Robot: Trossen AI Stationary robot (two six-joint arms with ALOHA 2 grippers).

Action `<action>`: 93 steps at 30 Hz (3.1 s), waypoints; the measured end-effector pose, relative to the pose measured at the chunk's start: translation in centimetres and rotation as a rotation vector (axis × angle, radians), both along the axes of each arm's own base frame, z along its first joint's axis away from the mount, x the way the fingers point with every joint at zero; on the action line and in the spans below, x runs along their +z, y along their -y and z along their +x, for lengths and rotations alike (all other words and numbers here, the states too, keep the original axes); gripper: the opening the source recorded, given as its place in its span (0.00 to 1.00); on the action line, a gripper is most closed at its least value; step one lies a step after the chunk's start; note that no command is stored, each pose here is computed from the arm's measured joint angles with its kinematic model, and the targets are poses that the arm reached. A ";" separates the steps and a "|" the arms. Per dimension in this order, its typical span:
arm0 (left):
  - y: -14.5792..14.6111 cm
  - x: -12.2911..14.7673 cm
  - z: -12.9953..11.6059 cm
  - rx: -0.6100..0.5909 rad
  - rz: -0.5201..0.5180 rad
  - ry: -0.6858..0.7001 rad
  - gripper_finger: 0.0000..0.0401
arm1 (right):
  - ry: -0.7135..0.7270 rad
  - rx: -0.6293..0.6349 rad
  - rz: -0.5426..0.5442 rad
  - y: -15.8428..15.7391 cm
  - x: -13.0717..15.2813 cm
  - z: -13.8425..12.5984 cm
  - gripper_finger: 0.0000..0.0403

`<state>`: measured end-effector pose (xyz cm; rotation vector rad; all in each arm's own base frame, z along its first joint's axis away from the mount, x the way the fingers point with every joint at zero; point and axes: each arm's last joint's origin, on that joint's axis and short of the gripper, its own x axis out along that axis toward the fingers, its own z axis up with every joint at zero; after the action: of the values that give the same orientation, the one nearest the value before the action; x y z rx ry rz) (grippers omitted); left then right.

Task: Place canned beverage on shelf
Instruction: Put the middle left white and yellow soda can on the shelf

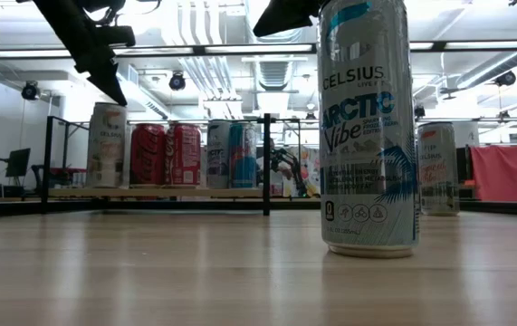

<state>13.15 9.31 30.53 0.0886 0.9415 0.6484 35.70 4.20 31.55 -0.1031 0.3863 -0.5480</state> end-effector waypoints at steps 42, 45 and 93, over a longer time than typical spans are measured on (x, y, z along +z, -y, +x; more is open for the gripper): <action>1.0 -0.9 -1.8 0.254 -0.165 -0.030 0.00 | -0.002 0.000 0.000 0.0 0.0 0.0 0.02; 1.4 -0.9 -2.2 0.278 -0.216 0.001 0.00 | -0.006 0.002 -0.005 0.0 -0.1 0.0 0.02; 15.5 -9.4 1.5 0.729 -0.390 -0.290 0.00 | -0.090 0.030 -0.061 0.0 -0.7 -0.2 0.02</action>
<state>14.64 -6.15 21.10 -0.5450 1.3783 1.1242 35.47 4.25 30.90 -0.1926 0.4555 -0.5264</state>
